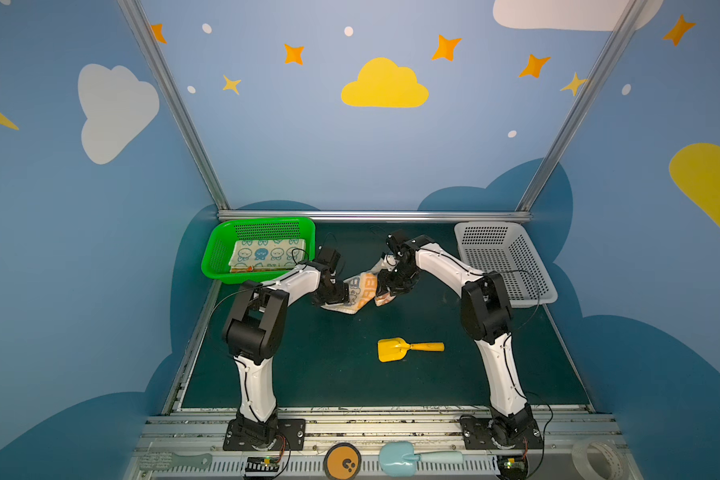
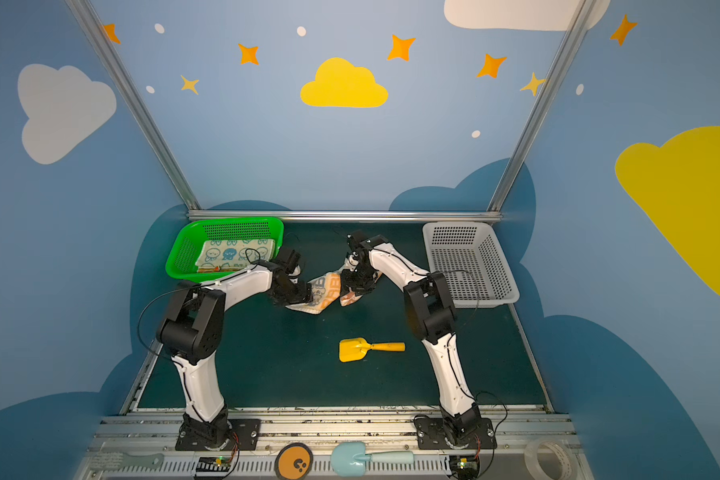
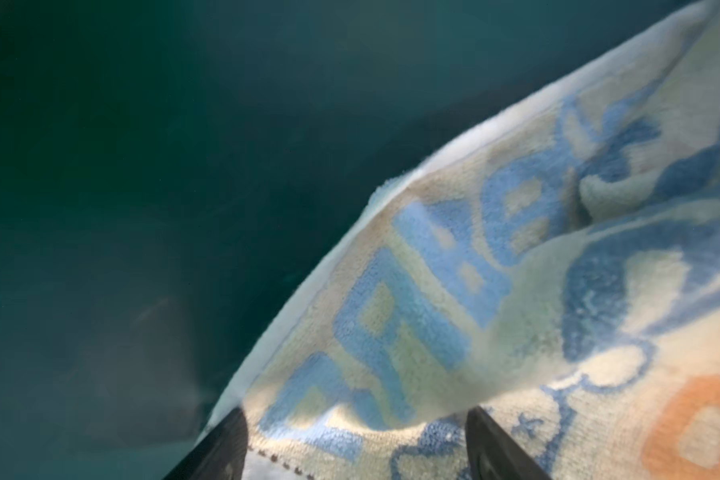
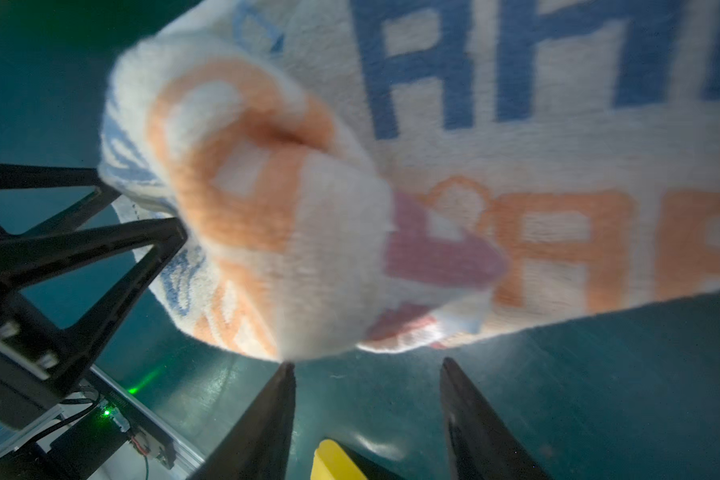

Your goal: Fold and stack the towels

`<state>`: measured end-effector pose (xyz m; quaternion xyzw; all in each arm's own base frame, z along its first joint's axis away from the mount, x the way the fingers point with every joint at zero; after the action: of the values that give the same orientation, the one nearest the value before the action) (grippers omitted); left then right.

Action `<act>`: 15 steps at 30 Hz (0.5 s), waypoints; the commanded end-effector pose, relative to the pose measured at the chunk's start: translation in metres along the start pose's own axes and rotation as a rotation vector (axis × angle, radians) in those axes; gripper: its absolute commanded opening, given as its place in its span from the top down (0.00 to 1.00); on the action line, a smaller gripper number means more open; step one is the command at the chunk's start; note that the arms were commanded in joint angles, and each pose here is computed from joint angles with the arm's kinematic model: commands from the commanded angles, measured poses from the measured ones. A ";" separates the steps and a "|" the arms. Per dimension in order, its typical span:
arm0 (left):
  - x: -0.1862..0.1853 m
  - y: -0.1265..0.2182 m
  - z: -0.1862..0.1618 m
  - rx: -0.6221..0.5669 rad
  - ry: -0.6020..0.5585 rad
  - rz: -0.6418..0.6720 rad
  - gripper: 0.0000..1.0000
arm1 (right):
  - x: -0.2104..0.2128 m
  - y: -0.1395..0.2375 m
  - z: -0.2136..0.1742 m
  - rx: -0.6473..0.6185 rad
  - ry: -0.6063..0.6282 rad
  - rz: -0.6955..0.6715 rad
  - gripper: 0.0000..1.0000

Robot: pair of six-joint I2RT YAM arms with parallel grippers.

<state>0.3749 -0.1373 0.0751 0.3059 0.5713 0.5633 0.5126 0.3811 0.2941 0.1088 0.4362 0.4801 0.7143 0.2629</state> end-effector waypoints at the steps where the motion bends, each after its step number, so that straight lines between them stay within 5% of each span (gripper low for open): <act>1: 0.017 0.014 -0.010 0.023 0.043 0.043 0.14 | -0.005 0.003 0.007 -0.013 -0.017 -0.005 0.44; 5: 0.015 0.034 -0.016 0.008 0.092 -0.059 0.01 | -0.006 -0.002 0.011 -0.005 -0.010 0.006 0.45; 15: 0.057 0.047 -0.032 -0.014 0.276 -0.075 0.00 | -0.001 -0.010 0.012 0.006 0.009 0.020 0.45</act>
<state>0.3262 -0.0940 0.1149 0.2124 0.6135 0.5875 0.4831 0.3936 0.2993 0.1008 0.4379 0.4762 0.7161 0.2620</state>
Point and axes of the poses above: each gripper's point midway between its finger pads, its own y axis back along the fingers, its own x axis along the line the jaws close on, z = x × y, the point moved 5 cm from there along y, back along the fingers, and after that the axes turned 13 degrees about y, right-handed, at the moved point
